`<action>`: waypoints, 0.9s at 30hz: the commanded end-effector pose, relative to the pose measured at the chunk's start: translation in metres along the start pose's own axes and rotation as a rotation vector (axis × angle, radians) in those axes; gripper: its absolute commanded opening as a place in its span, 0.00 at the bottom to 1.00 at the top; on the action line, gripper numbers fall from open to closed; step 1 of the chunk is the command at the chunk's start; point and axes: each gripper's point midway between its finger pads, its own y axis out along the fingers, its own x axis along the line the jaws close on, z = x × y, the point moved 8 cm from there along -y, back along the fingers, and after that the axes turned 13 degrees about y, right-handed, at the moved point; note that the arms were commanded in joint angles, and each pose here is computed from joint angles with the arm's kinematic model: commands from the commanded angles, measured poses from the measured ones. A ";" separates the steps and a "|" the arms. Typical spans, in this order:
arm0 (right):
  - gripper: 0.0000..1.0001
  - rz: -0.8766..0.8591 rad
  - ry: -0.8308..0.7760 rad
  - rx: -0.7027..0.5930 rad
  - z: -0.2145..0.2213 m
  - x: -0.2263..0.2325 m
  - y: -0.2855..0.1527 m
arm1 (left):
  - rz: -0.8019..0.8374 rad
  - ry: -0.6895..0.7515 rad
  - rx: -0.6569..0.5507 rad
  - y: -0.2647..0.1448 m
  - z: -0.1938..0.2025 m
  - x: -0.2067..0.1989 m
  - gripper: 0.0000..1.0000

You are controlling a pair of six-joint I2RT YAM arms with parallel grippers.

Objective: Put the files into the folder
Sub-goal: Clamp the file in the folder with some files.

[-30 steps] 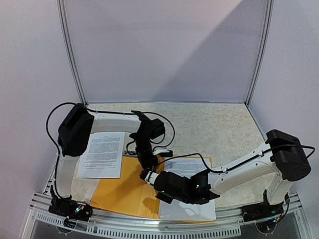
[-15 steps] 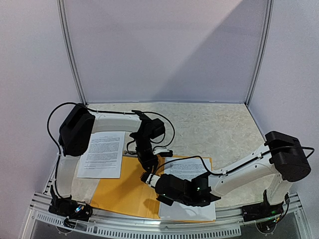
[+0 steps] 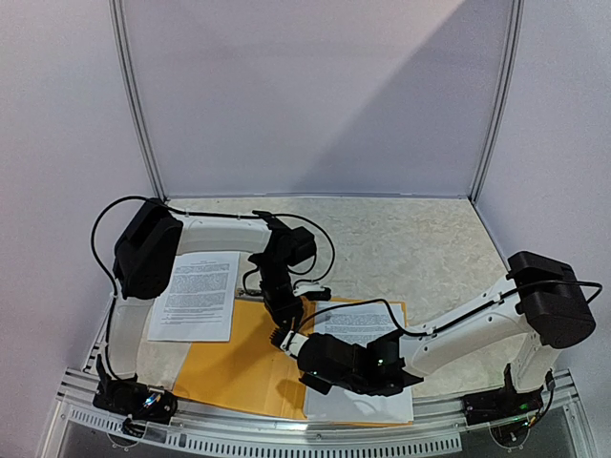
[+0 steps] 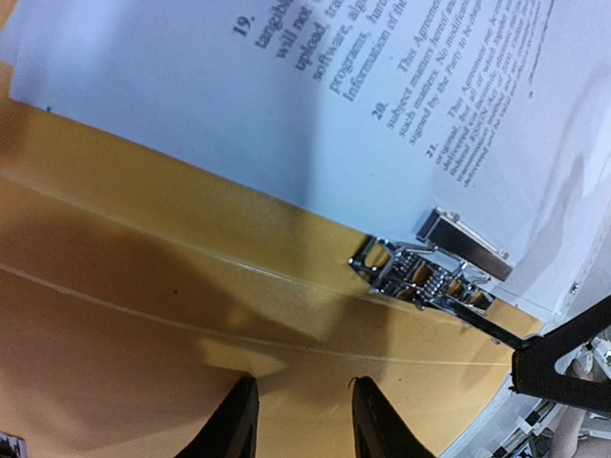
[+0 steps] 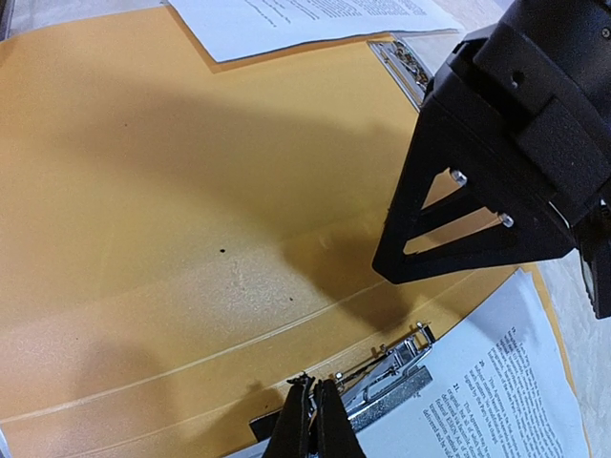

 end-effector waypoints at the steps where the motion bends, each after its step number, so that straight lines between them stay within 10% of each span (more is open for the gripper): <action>1: 0.02 -0.122 -0.126 0.537 0.111 0.009 -0.011 | -0.102 -0.014 0.147 0.084 0.022 0.044 0.37; 27: 0.31 -0.197 0.026 -0.064 -0.090 0.003 -0.085 | -0.105 -0.005 0.133 0.074 0.013 0.051 0.40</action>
